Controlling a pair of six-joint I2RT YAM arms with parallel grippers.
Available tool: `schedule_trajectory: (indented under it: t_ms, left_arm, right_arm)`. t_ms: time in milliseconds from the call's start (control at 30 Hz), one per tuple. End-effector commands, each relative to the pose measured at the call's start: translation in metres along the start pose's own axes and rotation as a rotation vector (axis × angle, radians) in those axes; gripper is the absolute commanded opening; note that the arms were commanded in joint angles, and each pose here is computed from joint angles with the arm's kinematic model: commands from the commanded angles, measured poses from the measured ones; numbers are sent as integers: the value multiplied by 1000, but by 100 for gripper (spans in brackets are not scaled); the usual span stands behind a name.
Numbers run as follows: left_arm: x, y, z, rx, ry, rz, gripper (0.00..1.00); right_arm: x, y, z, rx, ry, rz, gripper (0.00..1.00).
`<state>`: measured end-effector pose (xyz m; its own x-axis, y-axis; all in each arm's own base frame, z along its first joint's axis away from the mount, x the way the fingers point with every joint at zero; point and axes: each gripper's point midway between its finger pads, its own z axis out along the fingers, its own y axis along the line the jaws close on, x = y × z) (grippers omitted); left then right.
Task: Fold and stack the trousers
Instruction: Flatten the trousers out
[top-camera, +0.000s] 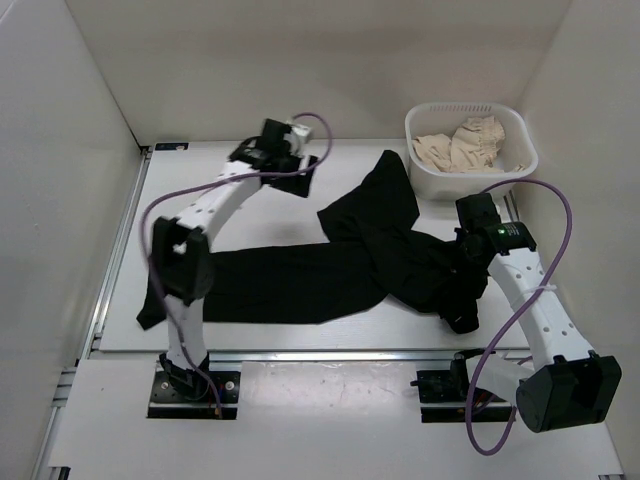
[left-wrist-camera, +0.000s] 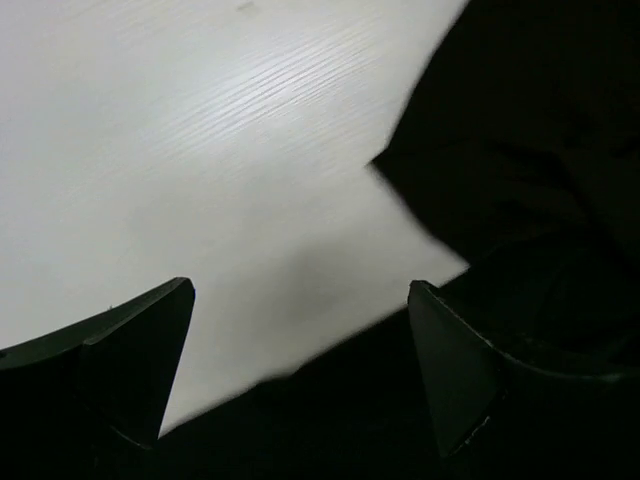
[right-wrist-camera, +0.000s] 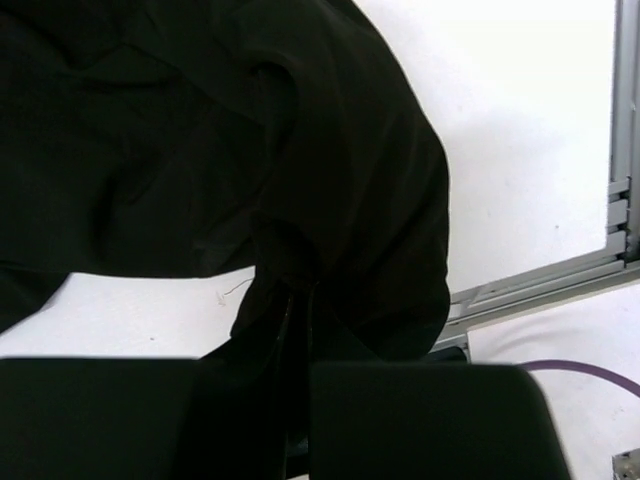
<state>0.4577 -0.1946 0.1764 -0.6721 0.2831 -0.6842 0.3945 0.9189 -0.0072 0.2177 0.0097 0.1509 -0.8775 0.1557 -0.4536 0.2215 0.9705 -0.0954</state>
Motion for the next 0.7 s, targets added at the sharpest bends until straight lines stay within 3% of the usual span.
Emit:
schedule_trajectory:
  t_ms: [0,67,100,200,400,433,467,567,667]
  left_arm:
    - [-10,-52,42,150,41,44,100]
    - [3,-71,84,192,90,58,100]
    - [-14,-74,88,202,51,60,100]
    - [-8,-90,116,226,70,76,100]
    - [50,-110,145,197,198,122,97]
    - [73,-111,152,173,249,137,92]
    - [83,-112,153,160,271,147,71]
    - [116,-102,154,92,345,172,27]
    - [128,-62,132,-17,377,157,23]
  right_arm:
    - [-7,7,3,-39,-39,49,0]
    - [-2,8,7,-41,-18,44,0]
    - [-2,10,7,-49,-15,43,0]
    - [-1,10,9,-49,-15,34,0]
    - [3,9,12,-43,2,21,0]
    - [2,8,13,-35,-1,21,0]
    - [-1,8,12,-36,-4,21,0]
    - [-16,5,7,-11,-50,22,0]
    - [-28,-4,0,28,-78,18,0]
